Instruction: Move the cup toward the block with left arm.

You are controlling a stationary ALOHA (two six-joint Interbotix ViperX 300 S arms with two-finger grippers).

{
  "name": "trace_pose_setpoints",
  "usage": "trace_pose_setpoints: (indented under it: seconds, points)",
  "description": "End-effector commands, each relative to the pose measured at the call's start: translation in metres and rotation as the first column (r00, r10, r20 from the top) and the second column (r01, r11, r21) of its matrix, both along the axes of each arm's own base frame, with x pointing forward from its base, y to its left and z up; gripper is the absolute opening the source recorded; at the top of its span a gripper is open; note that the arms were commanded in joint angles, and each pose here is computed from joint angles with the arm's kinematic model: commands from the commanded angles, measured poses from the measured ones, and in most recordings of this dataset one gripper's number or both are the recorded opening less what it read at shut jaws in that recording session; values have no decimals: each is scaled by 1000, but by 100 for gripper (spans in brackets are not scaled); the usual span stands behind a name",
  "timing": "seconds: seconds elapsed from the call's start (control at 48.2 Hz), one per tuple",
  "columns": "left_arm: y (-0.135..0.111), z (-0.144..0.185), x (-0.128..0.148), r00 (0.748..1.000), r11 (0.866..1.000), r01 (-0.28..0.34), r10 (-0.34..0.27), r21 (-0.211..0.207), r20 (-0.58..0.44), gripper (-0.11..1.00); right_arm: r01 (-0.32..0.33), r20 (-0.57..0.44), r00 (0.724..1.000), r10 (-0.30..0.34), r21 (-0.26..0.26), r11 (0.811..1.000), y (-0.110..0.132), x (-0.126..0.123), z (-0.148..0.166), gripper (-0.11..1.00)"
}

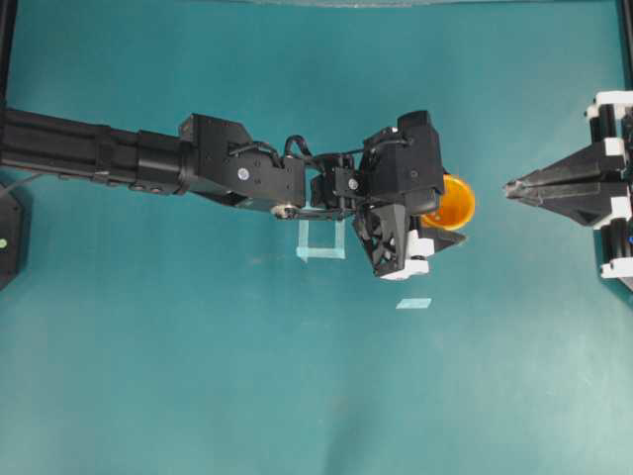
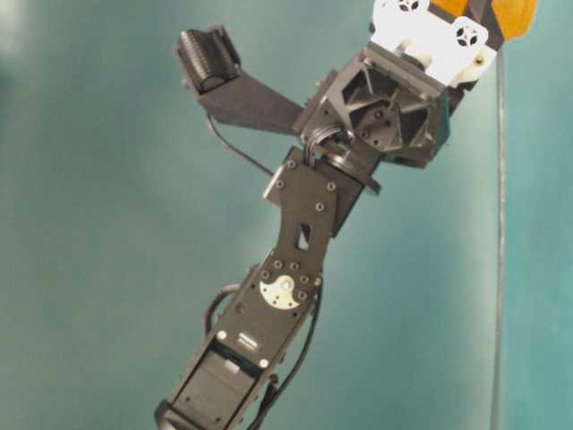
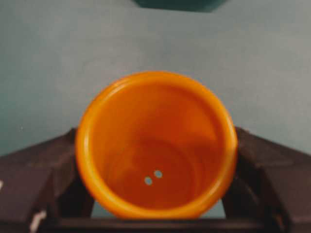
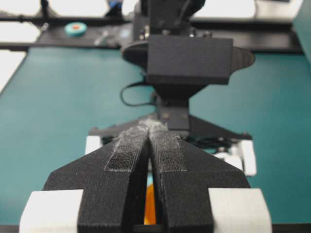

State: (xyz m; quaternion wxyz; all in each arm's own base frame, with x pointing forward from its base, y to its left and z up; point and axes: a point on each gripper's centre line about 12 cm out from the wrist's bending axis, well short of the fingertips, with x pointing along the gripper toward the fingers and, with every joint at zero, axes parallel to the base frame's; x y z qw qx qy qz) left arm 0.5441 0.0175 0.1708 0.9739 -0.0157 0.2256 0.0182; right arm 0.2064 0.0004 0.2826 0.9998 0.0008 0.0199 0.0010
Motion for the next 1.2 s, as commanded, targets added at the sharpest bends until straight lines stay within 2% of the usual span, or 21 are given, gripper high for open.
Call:
trace_pose_setpoints:
  seconds: [0.0,1.182]
  points:
    - [-2,21,4,999,1000,6,-6,4,54,65,-2,32,999,1,2,1000,0,2,12,1]
    - [-2,20,4,999,1000,6,-6,4,52,65,-2,17,1000,2,-5,1000,0,2,10,1]
